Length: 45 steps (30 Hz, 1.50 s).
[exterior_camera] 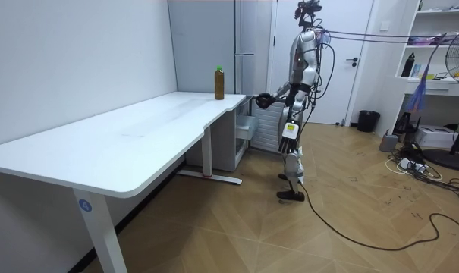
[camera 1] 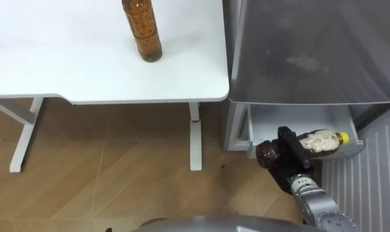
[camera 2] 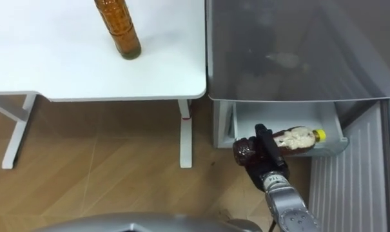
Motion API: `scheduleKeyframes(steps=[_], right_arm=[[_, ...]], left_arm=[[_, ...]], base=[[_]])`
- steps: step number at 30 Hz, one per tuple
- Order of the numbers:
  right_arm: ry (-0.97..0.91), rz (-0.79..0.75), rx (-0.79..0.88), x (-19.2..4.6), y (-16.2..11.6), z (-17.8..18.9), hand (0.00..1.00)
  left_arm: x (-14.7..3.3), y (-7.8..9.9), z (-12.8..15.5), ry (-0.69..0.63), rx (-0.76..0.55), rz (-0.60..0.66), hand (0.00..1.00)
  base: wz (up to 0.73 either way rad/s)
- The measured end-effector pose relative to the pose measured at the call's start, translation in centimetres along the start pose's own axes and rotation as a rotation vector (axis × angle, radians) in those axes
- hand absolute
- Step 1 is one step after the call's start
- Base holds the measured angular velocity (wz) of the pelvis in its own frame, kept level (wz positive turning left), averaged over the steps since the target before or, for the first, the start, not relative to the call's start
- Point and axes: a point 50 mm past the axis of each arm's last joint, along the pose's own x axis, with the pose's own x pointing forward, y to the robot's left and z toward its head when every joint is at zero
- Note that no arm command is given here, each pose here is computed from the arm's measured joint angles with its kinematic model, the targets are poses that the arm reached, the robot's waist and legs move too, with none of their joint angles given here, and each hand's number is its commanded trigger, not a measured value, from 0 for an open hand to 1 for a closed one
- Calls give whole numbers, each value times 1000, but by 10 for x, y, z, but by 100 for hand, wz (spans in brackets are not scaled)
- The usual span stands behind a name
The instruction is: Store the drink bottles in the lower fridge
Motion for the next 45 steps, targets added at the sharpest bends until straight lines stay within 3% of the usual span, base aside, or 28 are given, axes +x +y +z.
scheduleKeyframes(steps=[11, 22, 28, 36, 45], right_arm=[[-63, 18, 65, 2, 6, 14, 100], [-186, 90, 169, 41, 69, 54, 100], [-216, 60, 232, 51, 76, 64, 100], [-238, 44, 305, 59, 96, 75, 100], [-256, 78, 276, 59, 128, 97, 100]], left_arm=[[0, 1, 7, -33, 11, -39, 0], [3, 11, 38, -119, 16, -18, 0], [4, 16, 53, -156, 38, -6, 0], [5, 25, 65, -188, 12, 13, 0], [5, 32, 85, -228, 16, 36, 0]], base=[[5], [8], [9], [-1], [2]])
